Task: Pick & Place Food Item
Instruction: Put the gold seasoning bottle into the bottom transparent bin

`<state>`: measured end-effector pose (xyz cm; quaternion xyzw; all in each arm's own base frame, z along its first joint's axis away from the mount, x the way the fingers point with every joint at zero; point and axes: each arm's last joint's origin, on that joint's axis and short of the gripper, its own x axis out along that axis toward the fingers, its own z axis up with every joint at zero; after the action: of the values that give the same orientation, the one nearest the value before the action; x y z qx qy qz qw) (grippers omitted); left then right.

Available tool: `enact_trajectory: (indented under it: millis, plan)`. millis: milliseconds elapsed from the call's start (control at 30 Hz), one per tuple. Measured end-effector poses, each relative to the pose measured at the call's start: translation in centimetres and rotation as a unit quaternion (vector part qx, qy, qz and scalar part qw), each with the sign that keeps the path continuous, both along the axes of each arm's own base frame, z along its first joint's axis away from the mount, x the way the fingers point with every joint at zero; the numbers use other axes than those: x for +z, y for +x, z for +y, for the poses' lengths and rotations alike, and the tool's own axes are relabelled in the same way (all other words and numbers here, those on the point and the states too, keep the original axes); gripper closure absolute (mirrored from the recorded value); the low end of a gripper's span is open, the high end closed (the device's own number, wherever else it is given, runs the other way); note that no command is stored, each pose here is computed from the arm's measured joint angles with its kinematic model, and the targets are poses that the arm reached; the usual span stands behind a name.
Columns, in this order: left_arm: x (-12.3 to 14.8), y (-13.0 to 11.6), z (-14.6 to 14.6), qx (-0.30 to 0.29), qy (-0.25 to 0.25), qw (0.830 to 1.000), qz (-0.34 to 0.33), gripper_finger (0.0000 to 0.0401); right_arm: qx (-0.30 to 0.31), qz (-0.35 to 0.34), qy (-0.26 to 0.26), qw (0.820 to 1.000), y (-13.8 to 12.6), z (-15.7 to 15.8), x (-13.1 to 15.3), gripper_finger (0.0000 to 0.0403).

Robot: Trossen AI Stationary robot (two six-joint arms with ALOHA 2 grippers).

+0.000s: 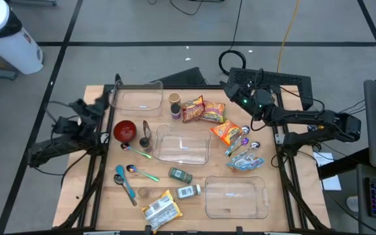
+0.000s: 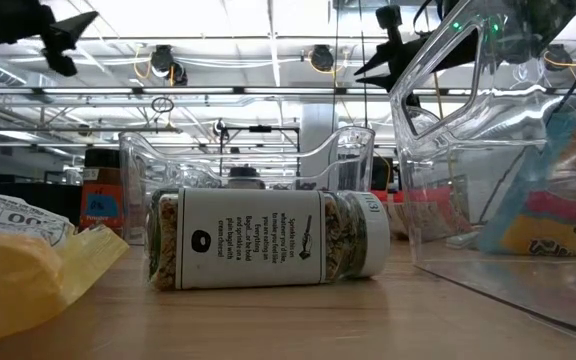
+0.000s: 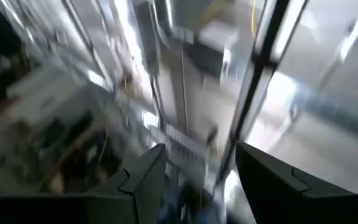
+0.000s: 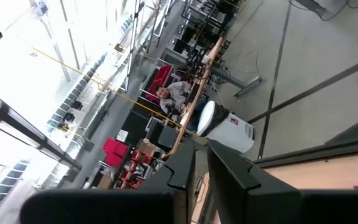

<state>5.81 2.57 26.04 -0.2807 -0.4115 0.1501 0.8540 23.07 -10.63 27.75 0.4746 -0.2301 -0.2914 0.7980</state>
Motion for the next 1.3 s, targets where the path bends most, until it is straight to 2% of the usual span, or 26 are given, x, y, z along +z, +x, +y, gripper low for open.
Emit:
enact_trajectory:
  millis: [100,200,367,533,700,867,1067,1233,1300]
  plan:
    - [1.0,0.4,-0.3,-0.057,0.001,0.99,0.126,0.0201,0.0,0.001,-0.001,1.0,0.0,0.0,0.0,0.0367]
    - [1.8,0.9,-0.5,-0.105,0.001,0.965,0.24,0.0201,0.0,0.002,-0.001,1.0,0.0,0.0,0.0,0.0367]
    - [3.8,1.7,-0.6,-0.152,0.023,0.934,0.322,0.0201,-0.014,0.017,-0.017,1.0,-0.2,-0.4,0.0,0.0367]
    - [5.5,3.4,-0.2,-0.162,0.054,0.919,0.355,0.0201,-0.007,-0.003,-0.015,1.0,-0.4,-0.7,0.2,0.0367]
    - [5.7,5.9,0.4,-0.168,0.05,0.904,0.39,0.0201,0.078,-0.039,-0.091,0.992,-0.2,-0.1,1.6,0.0347]
    - [5.5,8.4,1.2,-0.164,0.056,0.903,0.394,0.0201,0.138,-0.064,-0.127,0.98,0.2,1.5,2.3,0.0281]
    - [5.2,11.2,2.2,-0.128,0.054,0.914,0.381,0.0201,0.178,-0.053,-0.146,0.972,1.1,3.6,2.2,0.018]
    - [3.9,13.3,3.4,-0.132,0.038,0.906,0.399,0.0201,0.205,-0.063,-0.169,0.962,1.1,4.0,2.4,0.0118]
    - [3.3,14.0,4.1,-0.133,0.012,0.906,0.401,0.0201,0.215,-0.07,-0.18,0.957,1.0,4.0,2.6,0.0102]
